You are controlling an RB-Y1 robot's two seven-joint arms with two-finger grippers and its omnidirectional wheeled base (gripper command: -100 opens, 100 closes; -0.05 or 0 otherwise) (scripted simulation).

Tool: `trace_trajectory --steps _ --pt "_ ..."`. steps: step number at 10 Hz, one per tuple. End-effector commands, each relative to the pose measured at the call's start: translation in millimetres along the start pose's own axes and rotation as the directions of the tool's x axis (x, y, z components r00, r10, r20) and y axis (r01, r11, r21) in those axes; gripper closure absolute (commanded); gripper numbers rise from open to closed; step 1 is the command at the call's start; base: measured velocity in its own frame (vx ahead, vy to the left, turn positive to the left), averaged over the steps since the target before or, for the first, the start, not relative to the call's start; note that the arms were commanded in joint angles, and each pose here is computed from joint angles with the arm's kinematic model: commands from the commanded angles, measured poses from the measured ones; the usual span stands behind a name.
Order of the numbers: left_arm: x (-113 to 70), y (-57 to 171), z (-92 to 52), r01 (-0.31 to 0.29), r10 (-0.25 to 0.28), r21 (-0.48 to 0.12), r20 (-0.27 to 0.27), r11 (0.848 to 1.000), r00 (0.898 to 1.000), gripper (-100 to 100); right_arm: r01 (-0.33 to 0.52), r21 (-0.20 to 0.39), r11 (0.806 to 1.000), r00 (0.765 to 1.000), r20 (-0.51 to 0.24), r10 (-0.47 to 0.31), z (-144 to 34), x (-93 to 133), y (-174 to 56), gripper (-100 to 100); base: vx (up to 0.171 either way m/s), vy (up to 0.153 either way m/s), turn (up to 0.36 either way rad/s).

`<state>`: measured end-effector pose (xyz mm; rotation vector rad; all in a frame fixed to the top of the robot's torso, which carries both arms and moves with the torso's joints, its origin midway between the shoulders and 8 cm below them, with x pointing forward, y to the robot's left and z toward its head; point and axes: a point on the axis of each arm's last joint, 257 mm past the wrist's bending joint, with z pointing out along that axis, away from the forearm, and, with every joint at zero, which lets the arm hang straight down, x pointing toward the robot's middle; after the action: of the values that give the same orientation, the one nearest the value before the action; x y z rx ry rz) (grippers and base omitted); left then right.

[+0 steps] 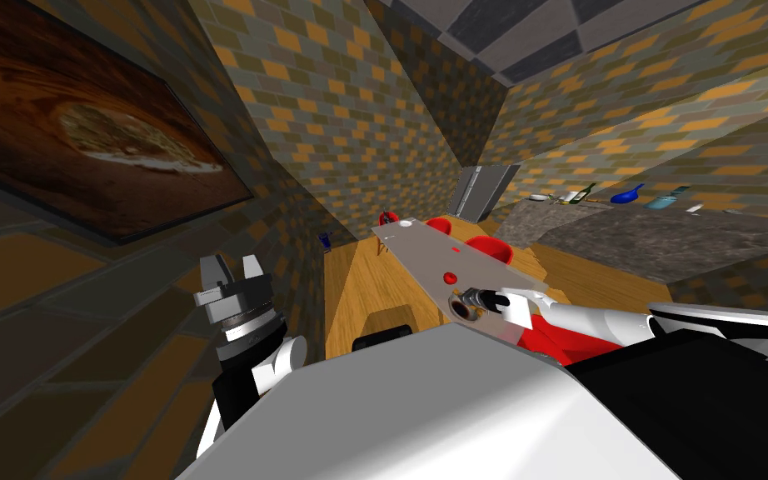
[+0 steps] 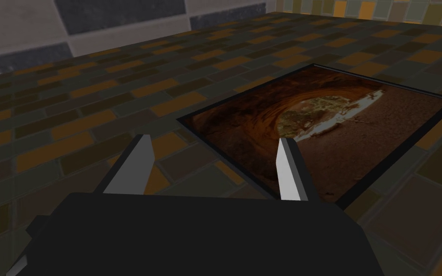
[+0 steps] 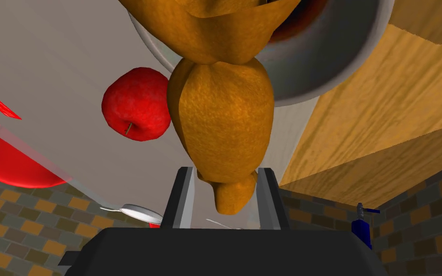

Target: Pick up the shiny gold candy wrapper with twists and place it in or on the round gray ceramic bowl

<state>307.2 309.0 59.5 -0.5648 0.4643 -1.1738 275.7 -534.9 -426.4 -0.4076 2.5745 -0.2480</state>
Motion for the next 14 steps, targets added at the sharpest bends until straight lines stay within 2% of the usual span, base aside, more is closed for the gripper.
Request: trace_trajectory --steps 1,9,11,12,14 --pt "0.0 0.0 0.0 0.0 0.0 0.0 0.0 1.0 1.0 0 0.007 0.019 1.0 1.0 -0.021 -0.007 -0.7 3.3 -3.9 100 -0.033 0.003 -0.031" --pt "0.0 0.0 0.0 0.0 0.0 0.0 0.0 1.0 1.0 0 0.034 0.083 0.996 0.991 -0.133 -0.022 -4.1 27.9 -14.3 100 -0.029 0.002 -0.018" --pt "0.0 0.0 0.0 0.0 0.0 0.0 0.0 1.0 1.0 0 0.033 0.083 0.996 0.991 -0.132 -0.022 -4.1 27.4 -14.3 100 -0.015 0.004 -0.005" --pt "0.0 0.0 0.0 0.0 0.0 0.0 0.0 1.0 1.0 0 0.034 0.085 0.996 0.991 -0.136 -0.022 -4.3 28.3 -14.7 -100 0.0 0.0 0.0" --pt "0.0 0.0 0.0 0.0 0.0 0.0 0.0 1.0 1.0 0 0.034 0.085 0.996 0.991 -0.136 -0.022 -4.3 28.3 -14.6 -100 0.0 0.0 0.0"
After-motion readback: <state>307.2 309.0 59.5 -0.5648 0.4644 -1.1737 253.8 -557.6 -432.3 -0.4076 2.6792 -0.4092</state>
